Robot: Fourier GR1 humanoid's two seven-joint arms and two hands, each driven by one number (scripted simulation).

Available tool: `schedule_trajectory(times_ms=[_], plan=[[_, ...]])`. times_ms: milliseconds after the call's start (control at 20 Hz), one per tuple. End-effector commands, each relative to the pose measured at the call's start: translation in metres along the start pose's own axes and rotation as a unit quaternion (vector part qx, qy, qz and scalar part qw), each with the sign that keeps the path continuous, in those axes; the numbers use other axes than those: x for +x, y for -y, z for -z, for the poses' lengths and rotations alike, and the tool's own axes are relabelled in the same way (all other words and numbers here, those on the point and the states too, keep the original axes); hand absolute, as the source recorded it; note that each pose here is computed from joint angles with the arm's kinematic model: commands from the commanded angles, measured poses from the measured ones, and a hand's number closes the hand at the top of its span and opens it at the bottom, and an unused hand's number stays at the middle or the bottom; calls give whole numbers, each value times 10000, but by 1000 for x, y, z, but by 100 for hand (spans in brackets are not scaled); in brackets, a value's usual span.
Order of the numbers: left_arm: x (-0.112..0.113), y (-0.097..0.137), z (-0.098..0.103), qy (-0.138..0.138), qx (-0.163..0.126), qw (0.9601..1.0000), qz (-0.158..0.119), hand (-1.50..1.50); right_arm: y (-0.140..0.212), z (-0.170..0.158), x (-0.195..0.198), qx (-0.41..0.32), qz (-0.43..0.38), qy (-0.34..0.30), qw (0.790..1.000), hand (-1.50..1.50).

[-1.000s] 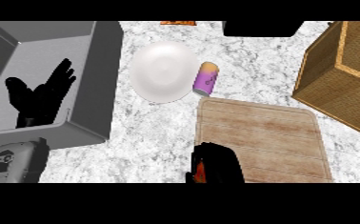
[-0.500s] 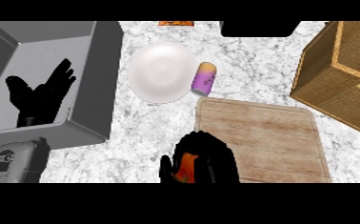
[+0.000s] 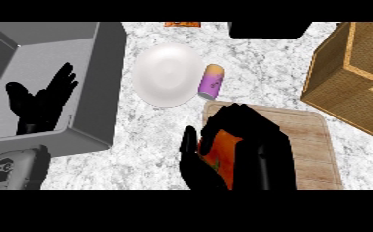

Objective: Pick the tomato from the cutting board and place it in the basket

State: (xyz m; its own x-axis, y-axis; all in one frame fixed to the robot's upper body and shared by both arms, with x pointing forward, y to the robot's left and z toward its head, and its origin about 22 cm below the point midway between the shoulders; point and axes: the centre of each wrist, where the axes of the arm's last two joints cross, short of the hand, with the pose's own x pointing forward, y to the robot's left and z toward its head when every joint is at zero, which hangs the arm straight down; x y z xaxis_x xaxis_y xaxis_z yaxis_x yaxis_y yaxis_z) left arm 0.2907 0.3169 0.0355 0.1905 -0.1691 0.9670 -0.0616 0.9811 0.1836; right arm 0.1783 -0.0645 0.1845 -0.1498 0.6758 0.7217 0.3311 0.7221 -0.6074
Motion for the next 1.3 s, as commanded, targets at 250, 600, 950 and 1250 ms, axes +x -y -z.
schedule_trajectory(times_ms=[250, 600, 950, 1250], plan=[[-10, 10, -10, 14, -40, 10000, -53, 0, 42, 73, 29, -717, -275, -712, 9945, 150], [12, 4, 1, 57, 62, 10000, -10, 0, 57, 126, 14, -1294, -793, -1008, 9833, 150], [-6, 7, -9, -1, -35, 10000, -52, 0, 94, 174, -26, -1653, -1342, -1420, 9667, 150], [2, -1, 5, 14, -16, 10000, -68, 0, 115, 172, -102, -1617, -1349, -1467, 9665, 150]])
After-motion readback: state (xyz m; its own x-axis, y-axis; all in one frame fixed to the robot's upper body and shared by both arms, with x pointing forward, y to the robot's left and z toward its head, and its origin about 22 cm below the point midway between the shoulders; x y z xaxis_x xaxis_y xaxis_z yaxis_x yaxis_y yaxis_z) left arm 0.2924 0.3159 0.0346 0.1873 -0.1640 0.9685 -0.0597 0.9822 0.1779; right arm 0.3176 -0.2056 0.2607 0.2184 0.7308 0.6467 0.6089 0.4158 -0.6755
